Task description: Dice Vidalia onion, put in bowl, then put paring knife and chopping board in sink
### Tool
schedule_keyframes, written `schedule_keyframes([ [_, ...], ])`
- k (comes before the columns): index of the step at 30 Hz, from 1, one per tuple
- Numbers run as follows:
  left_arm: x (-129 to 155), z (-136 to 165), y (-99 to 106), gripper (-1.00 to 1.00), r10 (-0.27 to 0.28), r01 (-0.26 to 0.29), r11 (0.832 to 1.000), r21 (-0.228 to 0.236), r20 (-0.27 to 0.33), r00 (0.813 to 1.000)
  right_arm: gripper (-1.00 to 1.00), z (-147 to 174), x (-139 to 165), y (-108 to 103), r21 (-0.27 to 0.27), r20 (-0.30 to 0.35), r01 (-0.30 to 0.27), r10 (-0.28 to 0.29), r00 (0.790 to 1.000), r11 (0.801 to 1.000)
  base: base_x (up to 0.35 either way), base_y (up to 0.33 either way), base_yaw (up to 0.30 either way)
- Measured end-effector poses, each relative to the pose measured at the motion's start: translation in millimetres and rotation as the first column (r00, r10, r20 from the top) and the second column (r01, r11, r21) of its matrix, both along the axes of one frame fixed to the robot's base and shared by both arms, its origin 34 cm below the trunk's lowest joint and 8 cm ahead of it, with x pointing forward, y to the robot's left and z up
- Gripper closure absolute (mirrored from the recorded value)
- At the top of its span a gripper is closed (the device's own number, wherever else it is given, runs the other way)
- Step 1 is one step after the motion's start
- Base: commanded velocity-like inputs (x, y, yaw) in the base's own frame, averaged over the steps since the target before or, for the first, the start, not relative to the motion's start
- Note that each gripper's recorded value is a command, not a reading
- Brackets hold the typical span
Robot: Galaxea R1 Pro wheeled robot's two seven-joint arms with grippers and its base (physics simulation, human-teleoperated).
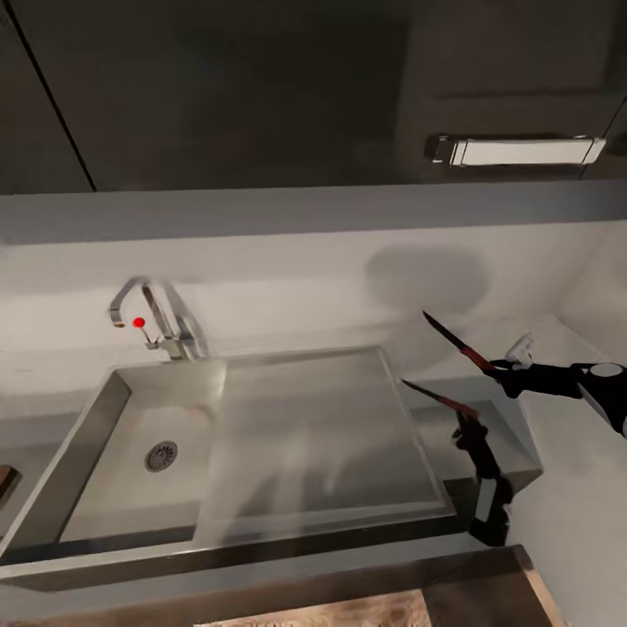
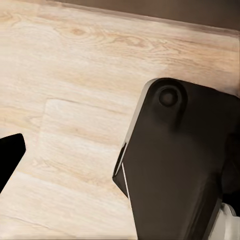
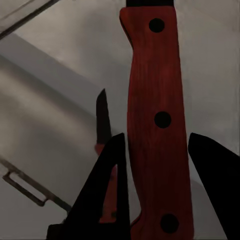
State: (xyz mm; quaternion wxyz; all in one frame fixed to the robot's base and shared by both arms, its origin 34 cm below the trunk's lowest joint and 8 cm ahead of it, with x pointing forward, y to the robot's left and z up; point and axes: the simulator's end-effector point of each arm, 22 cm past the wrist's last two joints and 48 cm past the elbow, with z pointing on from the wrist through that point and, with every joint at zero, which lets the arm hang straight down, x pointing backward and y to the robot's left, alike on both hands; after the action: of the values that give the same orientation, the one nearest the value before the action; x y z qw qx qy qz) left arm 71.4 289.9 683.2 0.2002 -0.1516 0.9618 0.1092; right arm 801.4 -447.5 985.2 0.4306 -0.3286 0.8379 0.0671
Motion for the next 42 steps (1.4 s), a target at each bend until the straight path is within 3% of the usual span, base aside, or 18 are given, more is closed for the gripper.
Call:
schedule_keyframes([
  [15, 1, 0, 0, -1.0, -0.002, 0.002, 1.0, -0.001, 0.004, 1.0, 1.0, -6, 8, 36, 0.027, 0.002, -0.038, 0.038, 0.999, 0.999, -0.059, 0.283, 0.0],
  [21, 1, 0, 0, -1.0, -0.002, 0.002, 1.0, -0.002, 0.004, 1.0, 1.0, -7, 26, 51, 0.016, 0.046, 0.0, -0.001, 0.999, 1.0, -0.001, 0.3, 0.0],
  [42, 1, 0, -3, -1.0, 0.0, 0.0, 1.0, -0.005, 0.003, 1.0, 1.0, -9, 28, 55, 0.019, 0.048, 0.007, -0.008, 0.999, 1.0, -0.15, 0.27, 0.0],
])
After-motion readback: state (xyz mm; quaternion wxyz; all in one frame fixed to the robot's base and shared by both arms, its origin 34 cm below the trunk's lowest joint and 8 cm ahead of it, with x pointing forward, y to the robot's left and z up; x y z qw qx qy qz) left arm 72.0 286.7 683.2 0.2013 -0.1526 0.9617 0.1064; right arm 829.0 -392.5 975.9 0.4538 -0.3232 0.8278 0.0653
